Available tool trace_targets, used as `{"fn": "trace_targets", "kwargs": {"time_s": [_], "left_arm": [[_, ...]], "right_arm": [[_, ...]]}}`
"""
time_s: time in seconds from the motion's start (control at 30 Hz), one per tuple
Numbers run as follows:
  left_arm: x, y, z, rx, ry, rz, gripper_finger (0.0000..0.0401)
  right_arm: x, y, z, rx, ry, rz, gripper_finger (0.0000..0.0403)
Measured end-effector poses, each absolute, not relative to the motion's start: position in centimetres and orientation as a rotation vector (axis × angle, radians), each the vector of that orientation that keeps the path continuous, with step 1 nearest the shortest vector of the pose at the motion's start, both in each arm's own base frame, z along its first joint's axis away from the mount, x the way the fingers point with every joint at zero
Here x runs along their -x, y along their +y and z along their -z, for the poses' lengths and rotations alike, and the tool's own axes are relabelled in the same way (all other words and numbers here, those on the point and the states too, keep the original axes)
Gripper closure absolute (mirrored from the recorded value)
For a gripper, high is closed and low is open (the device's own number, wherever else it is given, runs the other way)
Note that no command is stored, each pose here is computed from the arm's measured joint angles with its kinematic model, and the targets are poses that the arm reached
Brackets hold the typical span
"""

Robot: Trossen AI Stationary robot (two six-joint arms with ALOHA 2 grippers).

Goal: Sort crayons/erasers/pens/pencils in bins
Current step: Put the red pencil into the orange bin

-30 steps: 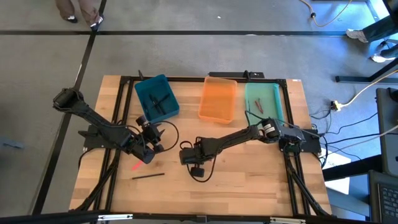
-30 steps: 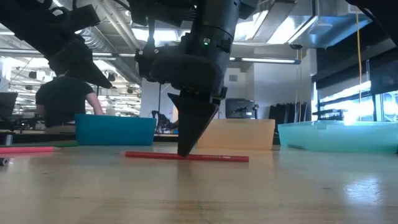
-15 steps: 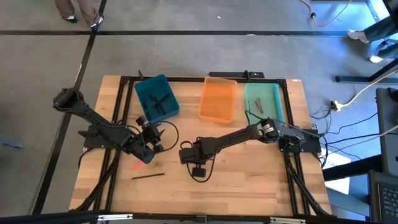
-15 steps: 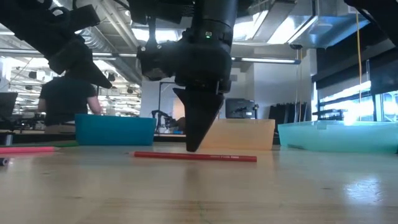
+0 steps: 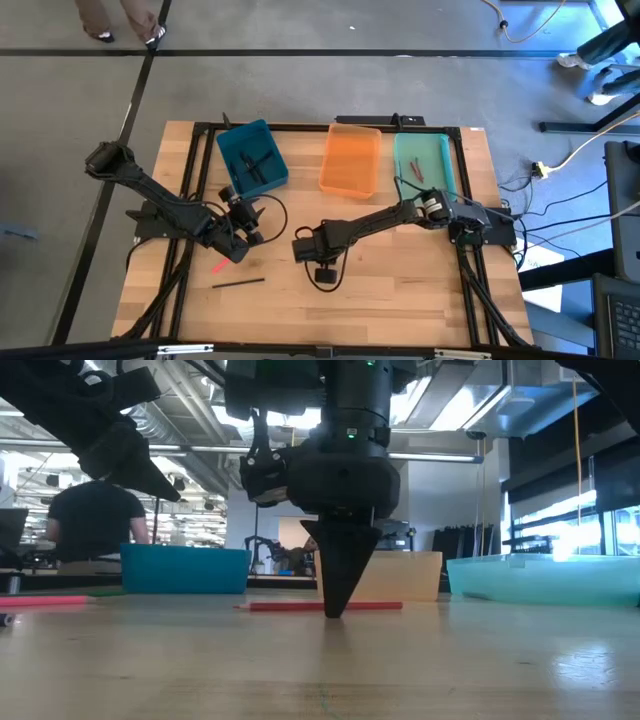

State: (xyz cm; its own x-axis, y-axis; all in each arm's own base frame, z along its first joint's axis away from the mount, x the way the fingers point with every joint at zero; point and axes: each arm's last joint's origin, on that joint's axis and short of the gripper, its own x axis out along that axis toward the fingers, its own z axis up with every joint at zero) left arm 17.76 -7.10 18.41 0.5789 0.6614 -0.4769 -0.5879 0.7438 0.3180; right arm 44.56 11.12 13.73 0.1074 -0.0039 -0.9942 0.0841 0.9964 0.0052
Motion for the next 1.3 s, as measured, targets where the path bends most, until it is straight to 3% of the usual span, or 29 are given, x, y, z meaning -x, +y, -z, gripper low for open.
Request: {"fn": "trace_targets", "kwargs": {"time_s": [0.23, 0.4, 0.6, 0.93, 1.3], "left_arm": [[-17.8, -7.1, -18.4, -0.13, 0.611, -0.733, 0.0266], [-17.8, -7.1, -18.4, -0.13, 0.611, -0.733, 0.0266], [-17.8, -7.1, -18.4, -0.13, 0.611, -0.733, 0.0266], [-17.8, -7.1, -18.4, -0.13, 0.611, -0.733, 0.0266], [-17.8, -6.9, -18.4, -0.13, 0.613, -0.743, 0.0266]], "right_arm": [[-45.0, 11.1, -14.7, -0.006, 1.467, 0.049, 0.033], [-45.7, 11.2, -17.5, 0.166, 1.404, 0.001, 0.0329], [-46.2, 10.8, -17.9, 0.438, 1.365, -0.193, 0.0329], [-48.1, 9.4, -16.7, 0.38, 1.185, -0.152, 0.0329], [-48.7, 8.1, -14.2, 0.303, 1.234, -0.188, 0.0329]]}}
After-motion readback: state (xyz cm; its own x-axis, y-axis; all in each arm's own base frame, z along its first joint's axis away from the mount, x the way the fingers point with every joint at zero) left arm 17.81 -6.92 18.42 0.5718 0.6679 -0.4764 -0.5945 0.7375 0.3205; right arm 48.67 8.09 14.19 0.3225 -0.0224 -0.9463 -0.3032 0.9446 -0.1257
